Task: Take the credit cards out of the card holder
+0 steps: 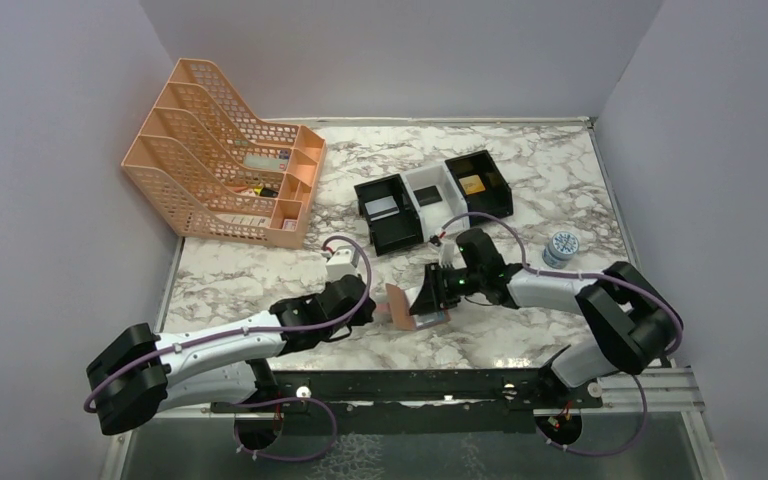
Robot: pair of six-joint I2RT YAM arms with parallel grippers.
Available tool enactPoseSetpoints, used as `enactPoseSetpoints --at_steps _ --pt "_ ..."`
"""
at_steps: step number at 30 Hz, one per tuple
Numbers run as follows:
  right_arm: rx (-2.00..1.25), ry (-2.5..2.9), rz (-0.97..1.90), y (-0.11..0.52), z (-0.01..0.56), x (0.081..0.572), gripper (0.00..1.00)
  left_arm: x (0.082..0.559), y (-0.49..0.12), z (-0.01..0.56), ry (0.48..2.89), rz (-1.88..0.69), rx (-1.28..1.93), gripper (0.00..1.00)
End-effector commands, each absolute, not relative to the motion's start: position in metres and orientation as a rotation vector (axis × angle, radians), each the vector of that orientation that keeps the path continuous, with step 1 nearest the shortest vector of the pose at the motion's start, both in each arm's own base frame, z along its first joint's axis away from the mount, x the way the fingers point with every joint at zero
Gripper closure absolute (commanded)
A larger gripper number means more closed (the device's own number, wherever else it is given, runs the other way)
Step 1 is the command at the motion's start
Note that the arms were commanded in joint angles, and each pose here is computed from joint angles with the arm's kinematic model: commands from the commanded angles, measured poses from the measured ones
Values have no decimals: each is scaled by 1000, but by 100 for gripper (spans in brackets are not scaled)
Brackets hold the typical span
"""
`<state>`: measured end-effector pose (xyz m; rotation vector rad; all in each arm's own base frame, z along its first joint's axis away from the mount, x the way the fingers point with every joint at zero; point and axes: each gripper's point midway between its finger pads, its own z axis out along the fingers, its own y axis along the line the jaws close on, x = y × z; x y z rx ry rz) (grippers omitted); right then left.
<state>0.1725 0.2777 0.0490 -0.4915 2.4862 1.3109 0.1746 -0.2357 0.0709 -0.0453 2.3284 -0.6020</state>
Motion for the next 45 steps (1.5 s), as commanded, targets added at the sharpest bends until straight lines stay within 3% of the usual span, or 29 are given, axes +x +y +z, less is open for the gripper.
enactPoseSetpoints --at_steps 1,3,6,9,21,25,33,37,42,45 --pt "-557 2433 1292 295 52 186 70 175 -236 75 2307 -671 -128 95" --pt "-523 2460 1250 294 45 189 70 173 -234 76 2303 -685 -153 82" --pt "-488 2511 1182 288 32 191 70 168 -231 76 2306 -724 -192 41" --pt "-472 2555 1157 286 22 190 70 158 -233 75 2322 -812 -236 21" --pt "-427 2584 1159 285 13 188 69 134 -256 106 2236 -1243 -326 4" --pt "-423 2584 1163 286 13 188 69 136 -266 92 2315 -1169 -279 7" --pt "-412 2589 1173 283 12 183 69 160 -276 85 2255 -1081 -252 36" --pt "-415 2590 1169 283 13 183 69 165 -286 82 2276 -1044 -200 46" --pt "-425 2529 1160 285 35 191 68 168 -279 68 2310 -966 -231 76" --pt "-403 2486 1084 279 53 201 64 170 -270 65 2297 -937 -264 87"
